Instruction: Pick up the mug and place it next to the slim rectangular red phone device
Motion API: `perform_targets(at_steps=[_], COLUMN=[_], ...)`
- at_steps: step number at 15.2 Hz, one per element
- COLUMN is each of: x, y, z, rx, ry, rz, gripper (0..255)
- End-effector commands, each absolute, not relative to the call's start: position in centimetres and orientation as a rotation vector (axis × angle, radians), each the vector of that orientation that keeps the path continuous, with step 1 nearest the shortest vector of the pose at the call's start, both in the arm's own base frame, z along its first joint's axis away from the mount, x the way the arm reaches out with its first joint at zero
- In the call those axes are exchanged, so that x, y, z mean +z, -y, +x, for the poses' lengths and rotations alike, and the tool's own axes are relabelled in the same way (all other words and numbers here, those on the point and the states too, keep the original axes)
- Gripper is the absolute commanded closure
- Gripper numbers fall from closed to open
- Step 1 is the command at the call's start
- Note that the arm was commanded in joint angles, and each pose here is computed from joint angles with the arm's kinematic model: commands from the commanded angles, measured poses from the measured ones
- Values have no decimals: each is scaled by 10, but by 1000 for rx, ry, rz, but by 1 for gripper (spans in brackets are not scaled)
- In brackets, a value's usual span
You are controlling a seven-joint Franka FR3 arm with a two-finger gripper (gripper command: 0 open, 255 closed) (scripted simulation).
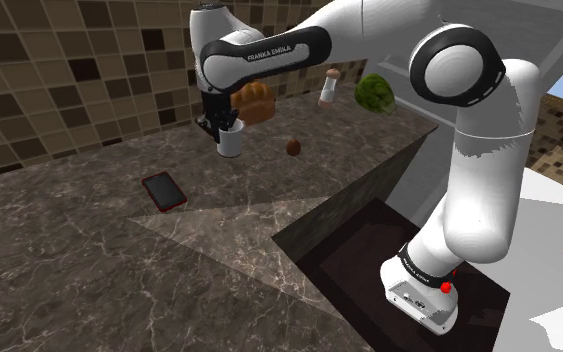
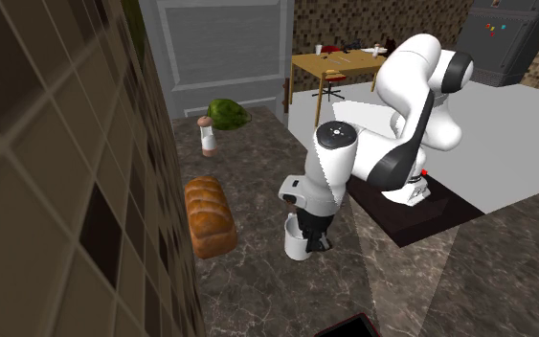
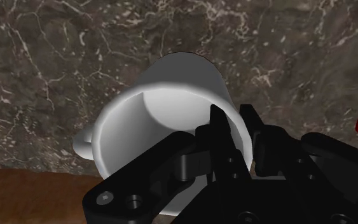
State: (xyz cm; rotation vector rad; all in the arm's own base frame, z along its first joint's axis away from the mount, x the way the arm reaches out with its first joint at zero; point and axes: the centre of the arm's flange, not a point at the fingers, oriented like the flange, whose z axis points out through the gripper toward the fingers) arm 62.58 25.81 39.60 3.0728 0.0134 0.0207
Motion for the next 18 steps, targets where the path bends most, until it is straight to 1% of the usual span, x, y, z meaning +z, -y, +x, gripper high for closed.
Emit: perform_targets(at_steps=[1,6,14,15,18], x=[385,359,359,359,359], y=[-259,-259,-259,-259,-259], z=[625,625,625,625,625], rx=[22,22,22,22,22], ry=[-13,-13,-13,-13,-13], rz=[3073,3073,3073,3073,3073], gripper=[255,255,255,0,0])
